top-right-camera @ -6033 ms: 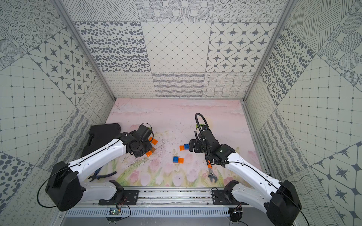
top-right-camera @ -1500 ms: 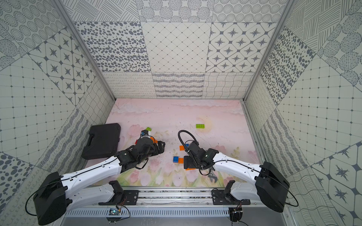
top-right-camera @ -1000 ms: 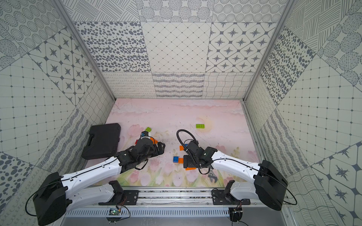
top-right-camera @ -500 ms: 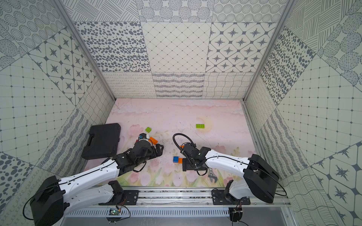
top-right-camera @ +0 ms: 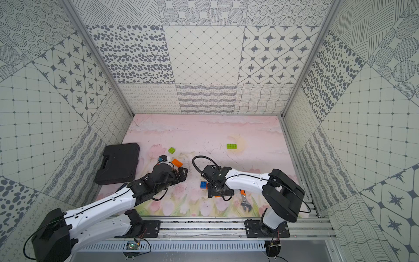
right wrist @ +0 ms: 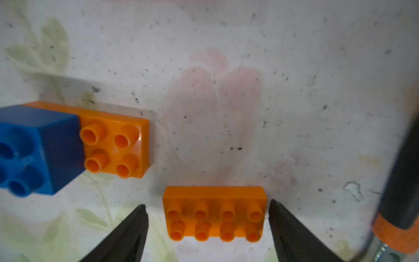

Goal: Assemble the number 5 with lego
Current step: Pick up the lego brick from the center of the board.

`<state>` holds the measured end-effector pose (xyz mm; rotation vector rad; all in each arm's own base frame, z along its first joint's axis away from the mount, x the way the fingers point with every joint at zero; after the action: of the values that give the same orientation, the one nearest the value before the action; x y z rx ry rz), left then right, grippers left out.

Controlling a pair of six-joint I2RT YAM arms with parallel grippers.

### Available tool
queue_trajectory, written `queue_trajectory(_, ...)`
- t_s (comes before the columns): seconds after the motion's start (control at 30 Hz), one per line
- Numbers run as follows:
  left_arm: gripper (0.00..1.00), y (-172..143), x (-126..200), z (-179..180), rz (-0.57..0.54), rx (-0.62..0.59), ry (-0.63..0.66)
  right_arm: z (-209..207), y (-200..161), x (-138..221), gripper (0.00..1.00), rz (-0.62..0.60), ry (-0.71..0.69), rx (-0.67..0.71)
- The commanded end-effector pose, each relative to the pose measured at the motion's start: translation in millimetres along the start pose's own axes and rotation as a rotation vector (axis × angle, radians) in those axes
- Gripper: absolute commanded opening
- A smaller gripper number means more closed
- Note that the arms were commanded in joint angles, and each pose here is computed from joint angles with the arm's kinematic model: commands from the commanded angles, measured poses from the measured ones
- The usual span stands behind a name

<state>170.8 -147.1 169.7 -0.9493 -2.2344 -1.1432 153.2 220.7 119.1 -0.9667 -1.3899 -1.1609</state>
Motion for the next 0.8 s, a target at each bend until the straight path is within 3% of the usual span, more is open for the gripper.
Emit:
queue_trajectory(0.0, 0.99, 1.3, 1.3, 1.8, -0.003, -0.020, 0.016, 2.9, 0.2, -4.6, 0.85, 0.028, -0.026, 0.017)
queue_trajectory(0.37, 0.99, 2.7, 2.8, 4.9, -0.003, -0.033, 0.046, 2.5, -6.5, -17.9, 0.65, 0.088, -0.002, -0.010)
queue_trajectory(0.47, 0.99, 2.8, 2.6, 6.1, -0.012, -0.028, 0.046, 3.0, -2.9, -4.0, 0.59, 0.063, 0.010, -0.003)
queue_trajectory(0.63, 0.99, 2.8, 0.6, 4.5, 0.013, -0.044, 0.054, -0.4, 3.4, 32.5, 0.59, -0.012, 0.018, -0.022)
queue_trajectory(0.77, 0.99, 3.3, -1.7, 9.4, 0.019, -0.023, 0.073, 7.1, 12.5, 54.9, 0.59, -0.084, 0.114, -0.049)
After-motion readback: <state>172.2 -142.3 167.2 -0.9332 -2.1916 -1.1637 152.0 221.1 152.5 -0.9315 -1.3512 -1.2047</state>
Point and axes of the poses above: each gripper's point midway between its finger pads, its own x axis back along the fingers, its own z axis along the line the jaws close on, y = z × x, the point moved 10 cm from there along x, back along the fingers, and after that the axes turned 5 degrees about x, right-handed, at the moved point
